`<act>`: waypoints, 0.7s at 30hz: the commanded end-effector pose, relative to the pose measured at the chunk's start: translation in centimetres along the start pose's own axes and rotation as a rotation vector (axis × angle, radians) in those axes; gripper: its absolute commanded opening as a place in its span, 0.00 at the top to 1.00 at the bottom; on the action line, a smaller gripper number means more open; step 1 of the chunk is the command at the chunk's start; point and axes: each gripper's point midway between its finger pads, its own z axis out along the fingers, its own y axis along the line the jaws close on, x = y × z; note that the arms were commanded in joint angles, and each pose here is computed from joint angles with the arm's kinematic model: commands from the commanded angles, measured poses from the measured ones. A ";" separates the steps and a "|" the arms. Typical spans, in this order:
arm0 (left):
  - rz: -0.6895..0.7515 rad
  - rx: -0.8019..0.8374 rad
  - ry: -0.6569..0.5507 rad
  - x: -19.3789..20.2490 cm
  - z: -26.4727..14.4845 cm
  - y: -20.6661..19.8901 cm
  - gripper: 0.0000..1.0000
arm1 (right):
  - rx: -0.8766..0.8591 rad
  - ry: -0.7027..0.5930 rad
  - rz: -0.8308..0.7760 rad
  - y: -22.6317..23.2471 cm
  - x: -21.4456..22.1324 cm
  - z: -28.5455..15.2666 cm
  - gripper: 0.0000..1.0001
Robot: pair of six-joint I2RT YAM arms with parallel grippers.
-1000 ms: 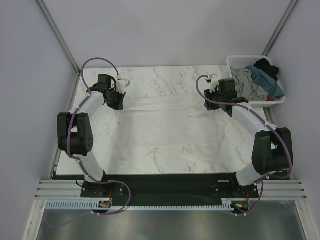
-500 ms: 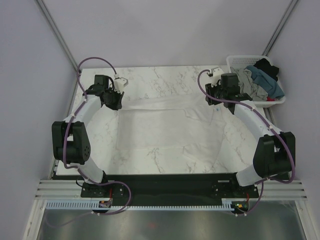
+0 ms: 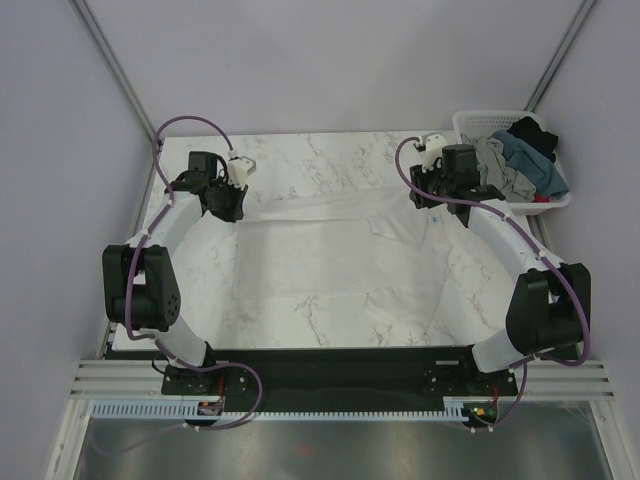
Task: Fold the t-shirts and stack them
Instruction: Fold the tshirt
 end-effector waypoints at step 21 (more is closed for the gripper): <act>-0.004 -0.020 -0.074 -3.0 -0.7 1.0 0.98 | 0.013 -0.046 -0.008 -0.2 -1.5 -0.5 0.57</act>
